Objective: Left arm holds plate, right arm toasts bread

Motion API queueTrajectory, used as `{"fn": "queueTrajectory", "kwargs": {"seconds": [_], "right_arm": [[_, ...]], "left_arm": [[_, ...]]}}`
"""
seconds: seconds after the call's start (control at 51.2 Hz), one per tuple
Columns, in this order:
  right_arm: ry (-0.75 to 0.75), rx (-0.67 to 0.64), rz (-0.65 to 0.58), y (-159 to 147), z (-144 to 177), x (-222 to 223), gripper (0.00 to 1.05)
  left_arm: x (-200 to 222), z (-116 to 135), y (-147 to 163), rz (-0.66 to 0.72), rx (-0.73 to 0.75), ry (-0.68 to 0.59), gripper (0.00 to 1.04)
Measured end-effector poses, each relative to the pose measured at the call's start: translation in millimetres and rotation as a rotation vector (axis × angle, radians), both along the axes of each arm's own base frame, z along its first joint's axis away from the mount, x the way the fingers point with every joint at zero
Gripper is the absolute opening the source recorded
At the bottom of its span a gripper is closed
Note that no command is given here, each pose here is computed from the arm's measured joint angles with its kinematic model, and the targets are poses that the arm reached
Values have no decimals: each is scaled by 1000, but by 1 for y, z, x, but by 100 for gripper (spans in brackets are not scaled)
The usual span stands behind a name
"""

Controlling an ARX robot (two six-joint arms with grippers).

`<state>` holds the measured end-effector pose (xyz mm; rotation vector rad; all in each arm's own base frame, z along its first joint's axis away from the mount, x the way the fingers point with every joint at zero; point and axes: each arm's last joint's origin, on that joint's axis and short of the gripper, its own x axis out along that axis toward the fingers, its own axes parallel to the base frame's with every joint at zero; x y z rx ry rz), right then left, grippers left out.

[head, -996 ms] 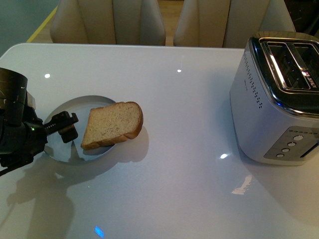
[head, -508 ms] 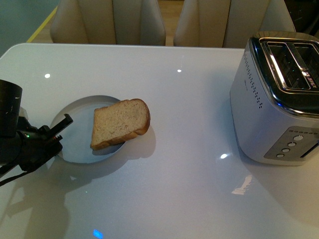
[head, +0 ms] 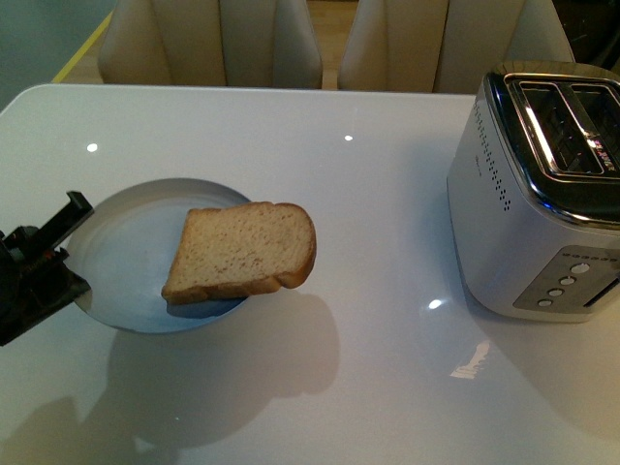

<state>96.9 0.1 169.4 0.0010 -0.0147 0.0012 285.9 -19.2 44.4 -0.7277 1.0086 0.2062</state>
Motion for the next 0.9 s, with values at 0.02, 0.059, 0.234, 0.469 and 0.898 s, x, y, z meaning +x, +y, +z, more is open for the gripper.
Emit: {"fn": "queueTrajectory", "kwargs": {"seconds": [0.02, 0.059, 0.234, 0.469, 0.898], "right_arm": [[0, 0, 0, 0, 0, 0, 96], [0, 0, 0, 0, 0, 0, 96], [0, 0, 0, 0, 0, 0, 96], [0, 0, 0, 0, 0, 0, 96], [0, 0, 0, 0, 0, 0, 96]], "left_arm": [[0, 6, -2, -5, -5, -8, 3], [0, 15, -5, -15, -13, -23, 3], [3, 61, -25, -59, -53, -104, 3], [4, 117, -65, -115, -81, -161, 3], [-16, 159, -121, -213, -116, -162, 3]]}}
